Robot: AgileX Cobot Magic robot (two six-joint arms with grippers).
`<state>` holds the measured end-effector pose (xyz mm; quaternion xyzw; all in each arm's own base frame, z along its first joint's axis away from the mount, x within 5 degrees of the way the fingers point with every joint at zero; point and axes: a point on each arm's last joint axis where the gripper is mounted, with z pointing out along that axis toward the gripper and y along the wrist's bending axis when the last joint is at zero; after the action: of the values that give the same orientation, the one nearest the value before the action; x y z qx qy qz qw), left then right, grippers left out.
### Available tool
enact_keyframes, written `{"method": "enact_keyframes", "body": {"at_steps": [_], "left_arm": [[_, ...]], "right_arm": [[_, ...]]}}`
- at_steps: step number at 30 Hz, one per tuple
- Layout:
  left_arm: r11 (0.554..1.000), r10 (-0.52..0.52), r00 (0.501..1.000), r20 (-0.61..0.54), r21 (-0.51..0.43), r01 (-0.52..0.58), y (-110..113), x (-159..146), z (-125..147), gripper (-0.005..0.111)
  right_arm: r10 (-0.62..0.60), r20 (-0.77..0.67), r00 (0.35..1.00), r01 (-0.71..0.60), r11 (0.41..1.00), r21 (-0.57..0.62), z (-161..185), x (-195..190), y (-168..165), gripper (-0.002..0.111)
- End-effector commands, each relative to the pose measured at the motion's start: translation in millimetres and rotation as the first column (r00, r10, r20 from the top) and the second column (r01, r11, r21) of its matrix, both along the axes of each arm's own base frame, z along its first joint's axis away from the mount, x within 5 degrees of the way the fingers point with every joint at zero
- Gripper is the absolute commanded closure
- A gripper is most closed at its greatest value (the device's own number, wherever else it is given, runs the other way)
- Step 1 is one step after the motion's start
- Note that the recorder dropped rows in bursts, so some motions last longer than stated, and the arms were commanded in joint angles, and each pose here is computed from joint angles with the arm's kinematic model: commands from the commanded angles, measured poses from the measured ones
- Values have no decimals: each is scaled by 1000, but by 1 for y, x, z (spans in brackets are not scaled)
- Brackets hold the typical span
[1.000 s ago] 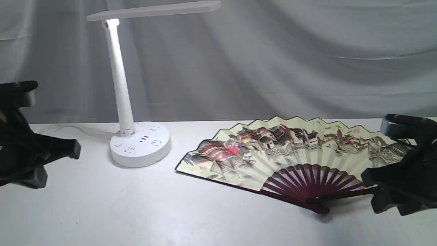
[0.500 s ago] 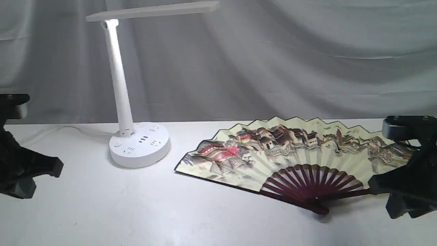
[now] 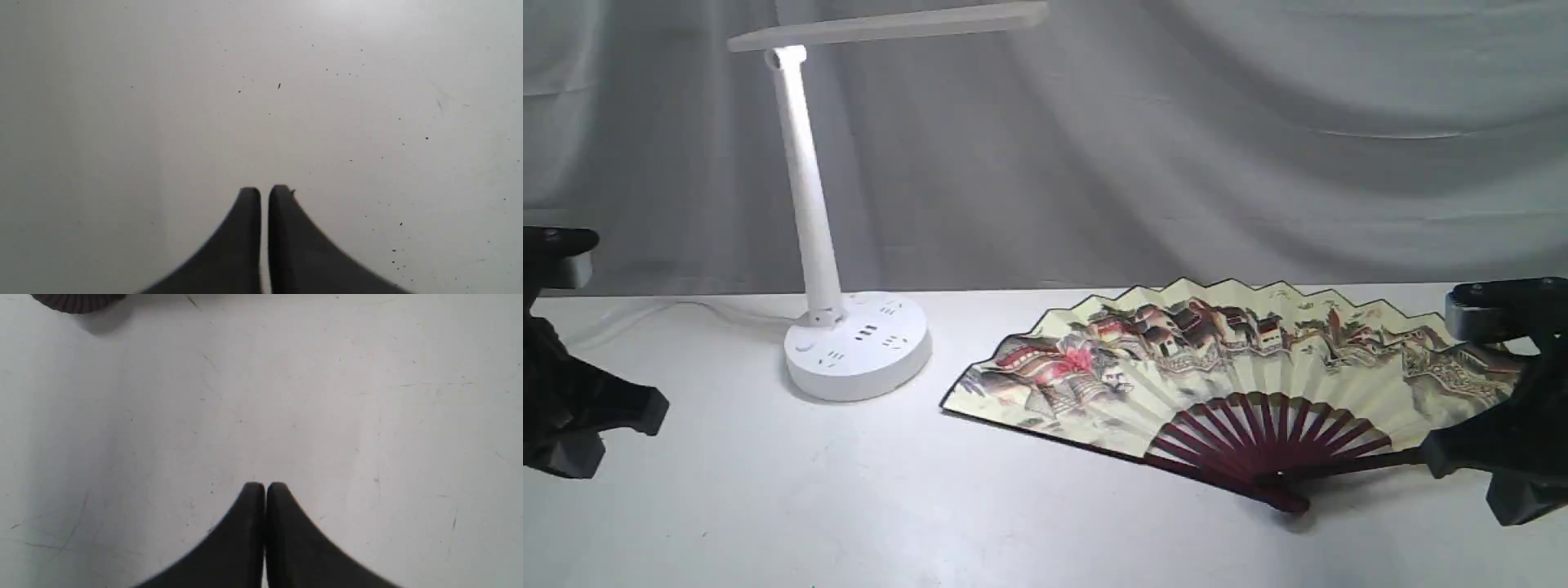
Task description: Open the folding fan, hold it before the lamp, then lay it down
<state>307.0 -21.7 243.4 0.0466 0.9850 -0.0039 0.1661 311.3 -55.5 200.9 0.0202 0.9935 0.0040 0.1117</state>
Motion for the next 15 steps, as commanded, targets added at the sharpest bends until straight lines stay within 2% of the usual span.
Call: {"method": "enact_keyframes", "body": {"at_steps": [1, 5, 15], "left_arm": [[1000, -5, 1000, 8, -6, 5, 0, -1, 2, 107], [1000, -2, 1000, 8, -9, 2, 0, -1, 2, 107], [1000, 1, 1000, 3, -18, -1, -1, -2, 2, 107]], "right_arm": [[-26, -2, 1000, 26, 999, -27, 4, -1, -2, 108], [-80, -12, 997, 79, 995, -62, 4, -3, -6, 108], [-81, -12, 997, 80, 995, -56, 4, -3, -6, 108]]}}
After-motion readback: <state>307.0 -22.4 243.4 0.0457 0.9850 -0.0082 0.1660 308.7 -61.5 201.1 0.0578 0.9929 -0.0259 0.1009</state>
